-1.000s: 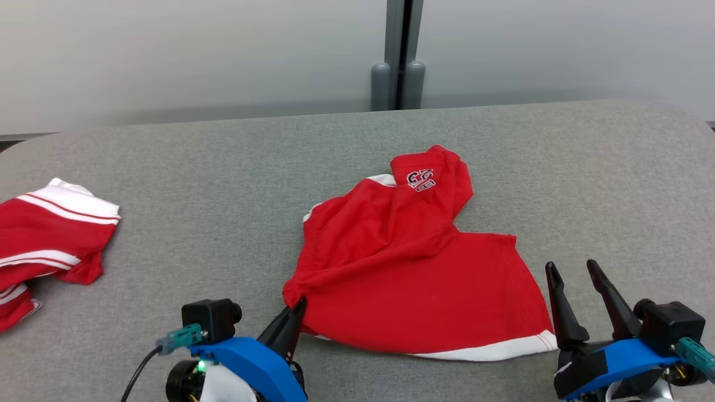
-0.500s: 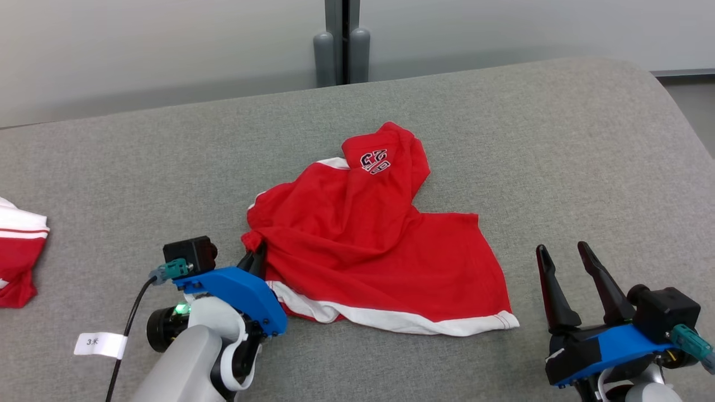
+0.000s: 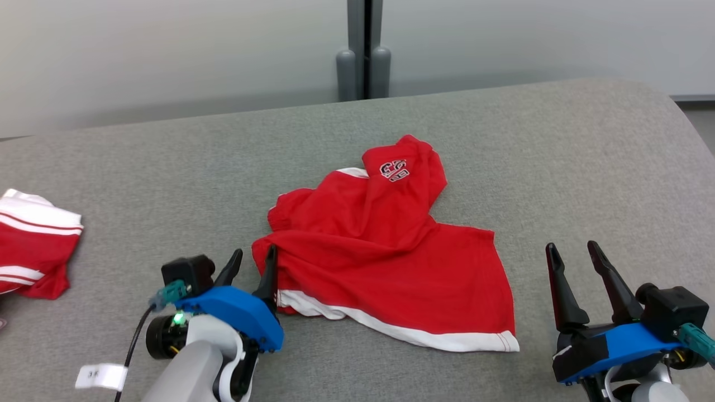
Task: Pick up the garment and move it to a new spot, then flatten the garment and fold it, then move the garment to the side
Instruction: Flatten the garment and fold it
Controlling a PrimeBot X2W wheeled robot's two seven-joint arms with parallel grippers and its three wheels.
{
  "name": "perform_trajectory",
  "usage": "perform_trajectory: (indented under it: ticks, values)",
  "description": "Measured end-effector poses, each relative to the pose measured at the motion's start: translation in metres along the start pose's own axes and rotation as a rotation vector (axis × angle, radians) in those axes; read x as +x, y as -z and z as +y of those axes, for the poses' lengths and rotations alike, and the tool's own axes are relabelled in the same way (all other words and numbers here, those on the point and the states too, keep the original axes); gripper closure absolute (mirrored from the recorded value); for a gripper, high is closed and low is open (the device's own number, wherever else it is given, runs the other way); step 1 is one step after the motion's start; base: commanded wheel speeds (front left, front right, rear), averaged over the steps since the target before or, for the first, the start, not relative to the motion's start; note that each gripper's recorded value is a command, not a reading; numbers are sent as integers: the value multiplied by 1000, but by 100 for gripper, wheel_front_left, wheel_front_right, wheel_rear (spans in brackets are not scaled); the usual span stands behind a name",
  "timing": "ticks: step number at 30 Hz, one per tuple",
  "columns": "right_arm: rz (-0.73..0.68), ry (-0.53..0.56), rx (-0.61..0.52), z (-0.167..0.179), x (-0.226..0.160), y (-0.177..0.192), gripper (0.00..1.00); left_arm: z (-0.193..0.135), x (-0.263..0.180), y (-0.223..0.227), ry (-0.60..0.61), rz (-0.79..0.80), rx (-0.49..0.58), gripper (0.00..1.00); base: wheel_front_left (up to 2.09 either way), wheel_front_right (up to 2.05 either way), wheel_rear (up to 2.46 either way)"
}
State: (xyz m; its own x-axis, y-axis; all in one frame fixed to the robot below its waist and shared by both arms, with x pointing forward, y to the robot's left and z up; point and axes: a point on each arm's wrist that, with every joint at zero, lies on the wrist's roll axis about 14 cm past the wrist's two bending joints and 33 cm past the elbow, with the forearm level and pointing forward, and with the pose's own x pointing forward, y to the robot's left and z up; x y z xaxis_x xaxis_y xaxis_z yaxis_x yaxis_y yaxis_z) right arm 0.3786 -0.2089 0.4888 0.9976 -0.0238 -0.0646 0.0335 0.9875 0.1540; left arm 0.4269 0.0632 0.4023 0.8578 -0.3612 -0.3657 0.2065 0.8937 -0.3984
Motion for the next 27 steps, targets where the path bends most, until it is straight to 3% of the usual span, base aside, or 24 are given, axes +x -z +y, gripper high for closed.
perform_trajectory:
  ticks: [15,22,27]
  values:
    - [-37,-63,4,21,-3,-15,0,29,-67,-31,-61,-239,18,0,0,0,0]
    - [-14,-60,2,19,-16,-6,0,34,-100,-64,-84,-390,78,0,0,0,0]
    - [-5,-50,-7,16,-24,-2,0,42,-120,-63,-120,-422,122,0,0,0,0]
